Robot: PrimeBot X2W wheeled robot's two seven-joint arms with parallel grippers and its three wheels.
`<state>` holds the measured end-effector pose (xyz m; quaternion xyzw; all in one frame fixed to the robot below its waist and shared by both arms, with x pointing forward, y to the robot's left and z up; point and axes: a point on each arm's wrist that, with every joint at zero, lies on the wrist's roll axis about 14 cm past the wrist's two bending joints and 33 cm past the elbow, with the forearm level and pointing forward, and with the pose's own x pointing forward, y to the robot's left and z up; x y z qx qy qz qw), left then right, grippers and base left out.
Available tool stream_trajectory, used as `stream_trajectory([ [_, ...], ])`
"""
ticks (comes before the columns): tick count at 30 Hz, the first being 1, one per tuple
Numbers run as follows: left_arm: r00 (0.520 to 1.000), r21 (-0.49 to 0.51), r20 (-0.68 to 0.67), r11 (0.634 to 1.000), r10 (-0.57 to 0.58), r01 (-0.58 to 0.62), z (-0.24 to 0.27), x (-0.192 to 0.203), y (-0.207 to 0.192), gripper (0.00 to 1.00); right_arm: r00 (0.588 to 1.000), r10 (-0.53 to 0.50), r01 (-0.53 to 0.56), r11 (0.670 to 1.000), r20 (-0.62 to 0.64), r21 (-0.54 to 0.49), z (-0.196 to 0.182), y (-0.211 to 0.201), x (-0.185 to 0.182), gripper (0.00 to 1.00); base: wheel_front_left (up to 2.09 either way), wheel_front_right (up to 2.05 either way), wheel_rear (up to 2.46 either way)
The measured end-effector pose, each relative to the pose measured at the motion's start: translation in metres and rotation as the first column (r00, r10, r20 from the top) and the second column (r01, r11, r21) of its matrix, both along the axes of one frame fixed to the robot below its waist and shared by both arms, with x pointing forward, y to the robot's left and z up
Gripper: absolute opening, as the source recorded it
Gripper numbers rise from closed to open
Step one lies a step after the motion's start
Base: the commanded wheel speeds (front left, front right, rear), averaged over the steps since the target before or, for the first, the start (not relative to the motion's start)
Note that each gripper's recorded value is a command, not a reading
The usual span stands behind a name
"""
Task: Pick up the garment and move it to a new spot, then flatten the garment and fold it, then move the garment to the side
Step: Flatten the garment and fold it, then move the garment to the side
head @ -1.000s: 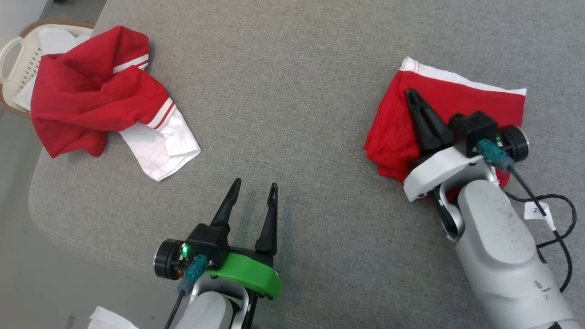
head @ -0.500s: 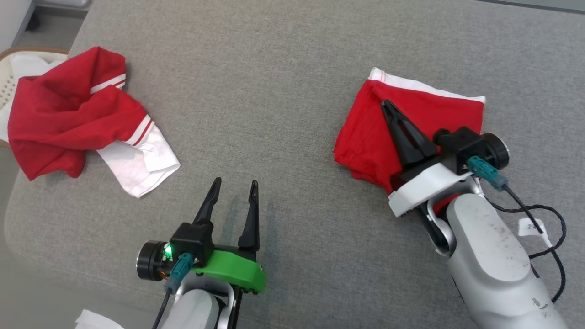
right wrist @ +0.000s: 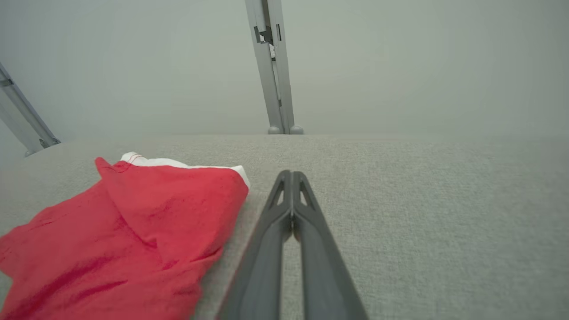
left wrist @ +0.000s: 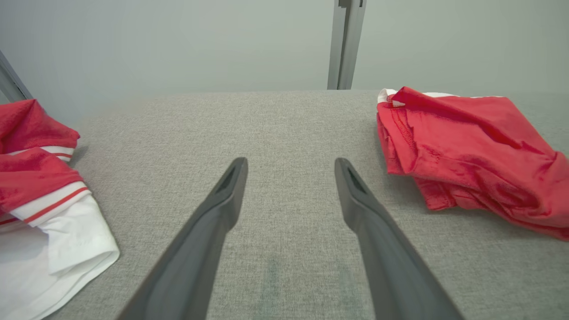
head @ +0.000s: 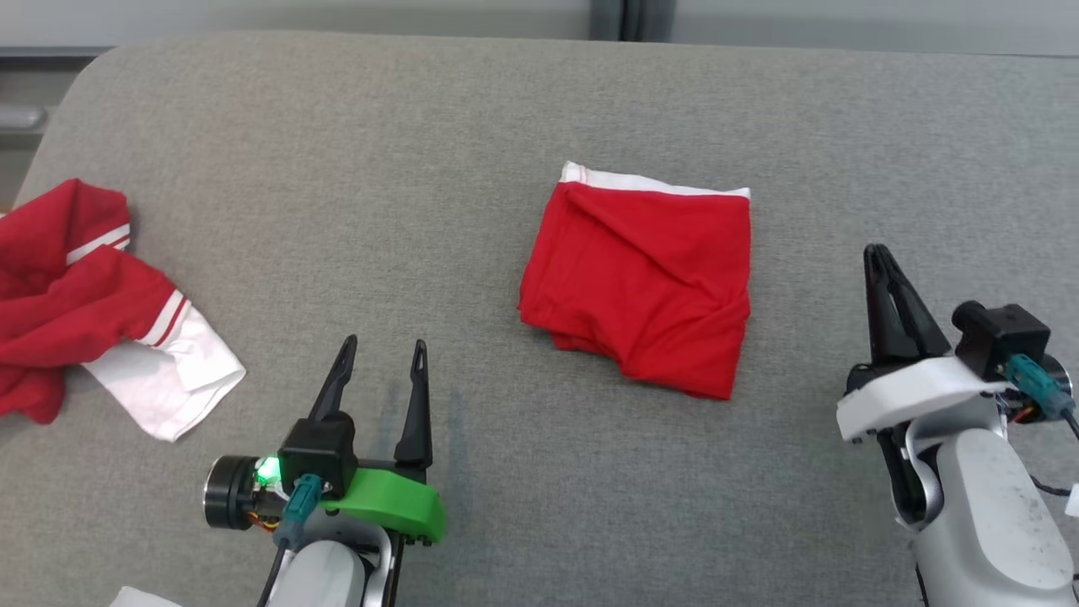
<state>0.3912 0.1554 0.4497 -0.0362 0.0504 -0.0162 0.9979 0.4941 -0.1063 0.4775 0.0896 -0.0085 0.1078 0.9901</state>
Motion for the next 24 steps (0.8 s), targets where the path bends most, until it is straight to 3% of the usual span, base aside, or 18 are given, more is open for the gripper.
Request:
stream_trajectory([
  [10,0.998,0.026,-0.004,0.998,-0.064,0.064,-0.002,-0.011,-0.018,1.0,0.988,-0.131,0.128,0.991,-0.081,-0.039,-0.019,-0.055,-0.045,1.0,0.0,0.0,0.0],
  [17,0.996,0.032,0.001,0.996,-0.086,0.086,0.0,-0.023,-0.026,1.0,0.982,-0.154,0.151,0.988,-0.108,-0.036,-0.024,-0.065,-0.067,1.0,0.0,0.0,0.0],
  [24,0.995,0.029,0.005,0.995,-0.097,0.097,0.001,-0.022,-0.031,1.0,0.984,-0.136,0.132,0.991,-0.118,-0.036,-0.027,-0.059,-0.065,1.0,0.0,0.0,0.0],
])
